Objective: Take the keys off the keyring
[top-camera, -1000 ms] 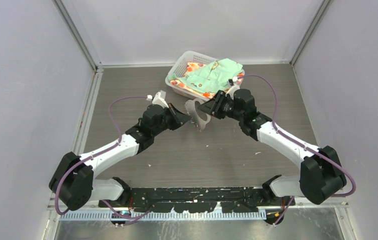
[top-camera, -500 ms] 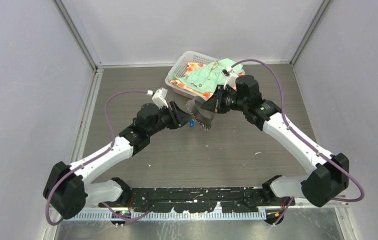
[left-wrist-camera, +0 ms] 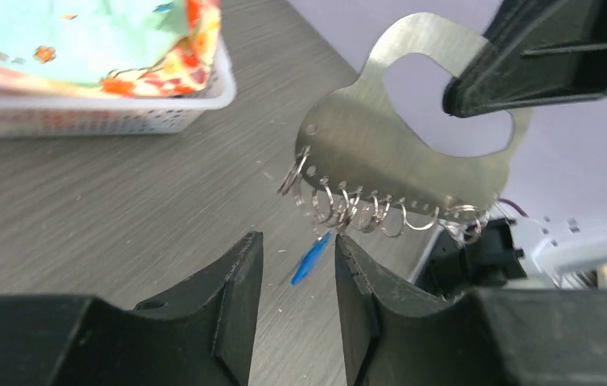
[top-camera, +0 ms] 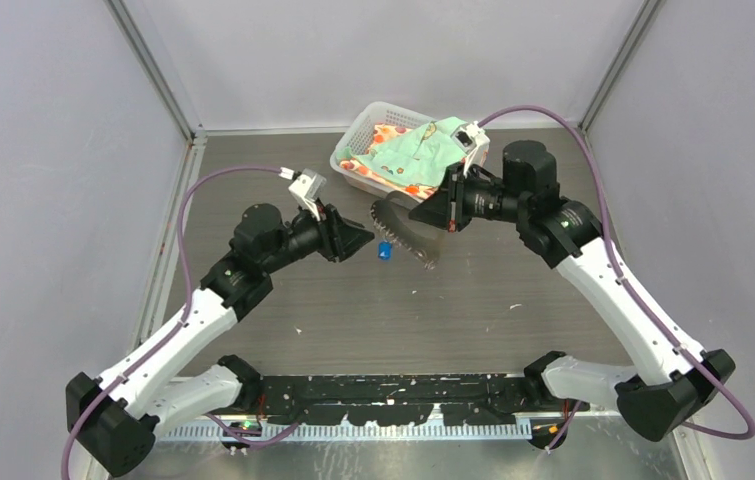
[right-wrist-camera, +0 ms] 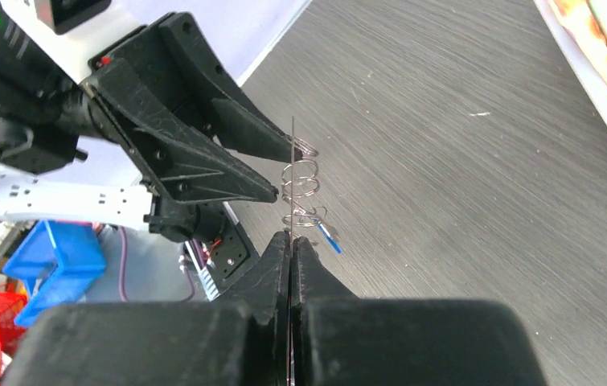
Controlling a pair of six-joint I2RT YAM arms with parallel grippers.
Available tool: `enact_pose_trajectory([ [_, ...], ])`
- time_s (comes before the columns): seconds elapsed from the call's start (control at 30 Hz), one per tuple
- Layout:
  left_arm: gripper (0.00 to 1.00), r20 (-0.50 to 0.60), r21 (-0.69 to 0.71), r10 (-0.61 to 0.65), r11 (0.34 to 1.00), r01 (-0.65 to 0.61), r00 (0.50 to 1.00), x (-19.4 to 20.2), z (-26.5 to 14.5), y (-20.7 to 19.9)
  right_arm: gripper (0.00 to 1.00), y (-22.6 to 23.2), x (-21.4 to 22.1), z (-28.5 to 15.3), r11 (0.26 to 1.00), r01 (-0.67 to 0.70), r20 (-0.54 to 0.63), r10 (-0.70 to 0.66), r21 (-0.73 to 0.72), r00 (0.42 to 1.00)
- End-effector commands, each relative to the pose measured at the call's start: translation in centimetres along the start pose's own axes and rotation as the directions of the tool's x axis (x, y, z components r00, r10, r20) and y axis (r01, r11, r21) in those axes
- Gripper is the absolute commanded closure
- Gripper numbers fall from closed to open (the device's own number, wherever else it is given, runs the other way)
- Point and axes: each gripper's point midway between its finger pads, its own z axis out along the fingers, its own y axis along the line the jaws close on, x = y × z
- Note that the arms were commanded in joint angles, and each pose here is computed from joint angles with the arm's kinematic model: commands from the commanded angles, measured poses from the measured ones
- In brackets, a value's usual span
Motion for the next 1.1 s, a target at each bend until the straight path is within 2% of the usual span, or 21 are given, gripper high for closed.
enact_pose_trajectory([
  [0.0, 0.61, 0.022, 0.267, 0.161, 0.95, -0.161, 0.987, -3.0, -2.2, -5.9, 0.99, 3.8, -1.2, -2.4, 0.985, 0.13, 0.029, -0.128, -0.117, 0.991],
  [0.17, 0.59, -0.034, 0.374, 0.269, 0.897, -0.237, 0.963, -3.6, -5.0, -8.8, 0.99, 5.1, -0.4, -3.3, 0.969, 0.179, 0.007, -0.18, -0.171, 0.984],
  [0.33, 0.52, -0.125, 0.396, 0.349, 0.876, -0.275, 0.929, -3.4, -6.1, -9.2, 0.99, 6.3, 0.3, -3.9, 0.95, 0.219, -0.018, -0.229, -0.224, 0.973],
  [0.53, 0.46, -0.23, 0.489, 0.347, 0.849, -0.201, 0.909, -2.8, -5.1, -10.1, 0.99, 8.1, 1.3, -4.1, 0.917, 0.247, -0.056, -0.277, -0.312, 0.959],
  [0.73, 0.4, -0.252, 0.563, 0.338, 0.813, -0.146, 0.907, -2.8, -5.0, -11.2, 0.99, 9.2, 2.8, -3.7, 0.894, 0.27, -0.102, -0.325, -0.356, 0.94],
  [1.0, 0.48, -0.329, 0.665, 0.257, 0.746, 0.03, 0.908, -1.5, -5.8, -13.1, 0.99, 9.0, 3.6, -2.8, 0.882, 0.294, -0.149, -0.369, -0.369, 0.918],
  [1.07, 0.5, -0.368, 0.656, 0.248, 0.752, 0.061, 0.896, -0.6, -5.9, -12.9, 0.99, 9.1, 3.5, -2.8, 0.882, 0.291, -0.153, -0.368, -0.371, 0.917],
])
